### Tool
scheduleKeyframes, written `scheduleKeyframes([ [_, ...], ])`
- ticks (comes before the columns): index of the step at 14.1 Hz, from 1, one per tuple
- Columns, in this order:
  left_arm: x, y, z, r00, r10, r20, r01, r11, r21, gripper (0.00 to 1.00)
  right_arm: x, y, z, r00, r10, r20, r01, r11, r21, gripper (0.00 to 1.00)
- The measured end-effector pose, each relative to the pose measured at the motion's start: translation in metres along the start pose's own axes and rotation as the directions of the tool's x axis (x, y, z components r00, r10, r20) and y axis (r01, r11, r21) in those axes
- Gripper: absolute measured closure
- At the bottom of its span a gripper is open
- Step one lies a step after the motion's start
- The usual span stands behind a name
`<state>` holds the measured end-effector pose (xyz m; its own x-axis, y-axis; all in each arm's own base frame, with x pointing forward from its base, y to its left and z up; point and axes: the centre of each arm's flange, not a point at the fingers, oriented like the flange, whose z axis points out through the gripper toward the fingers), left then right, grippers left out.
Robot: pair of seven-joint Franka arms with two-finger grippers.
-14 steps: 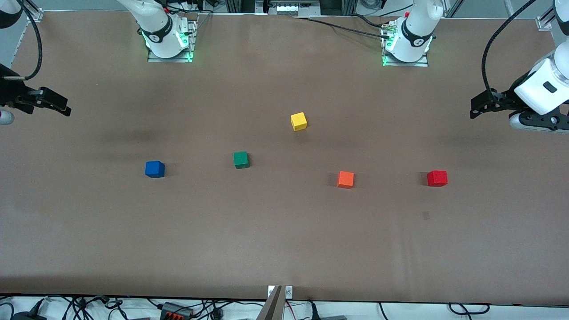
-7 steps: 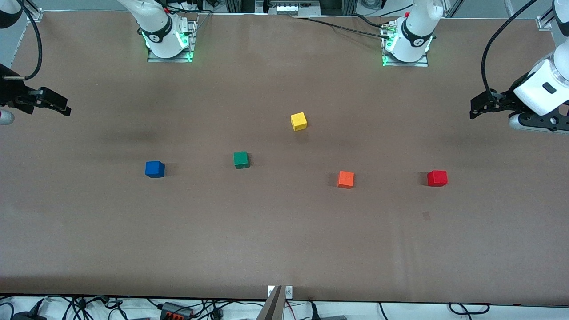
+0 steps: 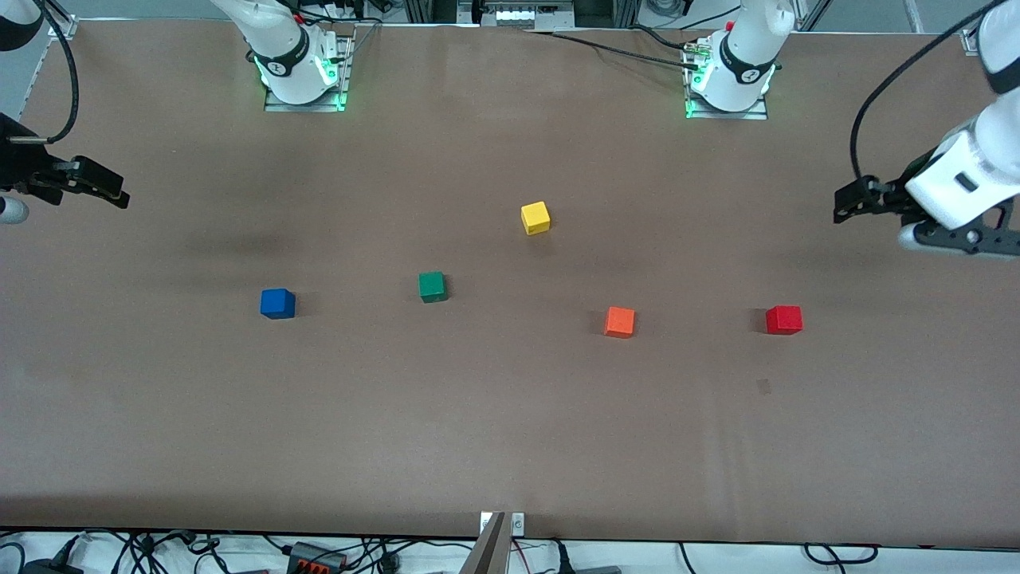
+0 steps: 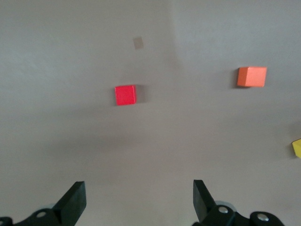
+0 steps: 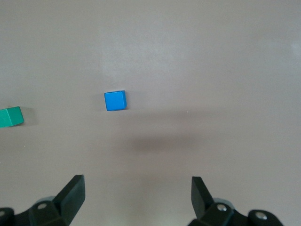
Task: Pass red block to right arm, stack on blue
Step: 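Move the left gripper toward the red cube, then lower the left gripper onto the red cube and close it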
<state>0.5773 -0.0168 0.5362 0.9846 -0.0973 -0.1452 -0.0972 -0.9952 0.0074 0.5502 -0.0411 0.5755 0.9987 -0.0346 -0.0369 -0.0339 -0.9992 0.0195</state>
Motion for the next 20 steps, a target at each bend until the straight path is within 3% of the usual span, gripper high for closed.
scheduleKeyframes([
  [3,0.028,-0.010,0.059,0.995,-0.013,0.097,0.014,1.000,-0.006,0.00,0.000,-0.002,0.000,1.000,-0.003,0.000,0.003,1.000,0.000,0.00],
  [7,0.073,-0.038,0.145,0.994,-0.025,0.105,0.027,1.000,-0.013,0.00,0.004,-0.008,0.008,1.000,-0.014,0.016,0.014,1.000,0.000,0.00],
  [12,0.097,-0.075,0.227,0.994,0.105,0.010,-0.105,0.994,-0.011,0.00,0.014,-0.043,0.031,0.996,-0.075,0.057,0.076,0.997,-0.001,0.00],
  [20,0.079,-0.076,0.313,0.996,0.033,-0.082,-0.032,0.999,0.008,0.00,0.018,-0.047,0.046,0.992,-0.081,0.093,0.082,0.997,-0.001,0.00],
])
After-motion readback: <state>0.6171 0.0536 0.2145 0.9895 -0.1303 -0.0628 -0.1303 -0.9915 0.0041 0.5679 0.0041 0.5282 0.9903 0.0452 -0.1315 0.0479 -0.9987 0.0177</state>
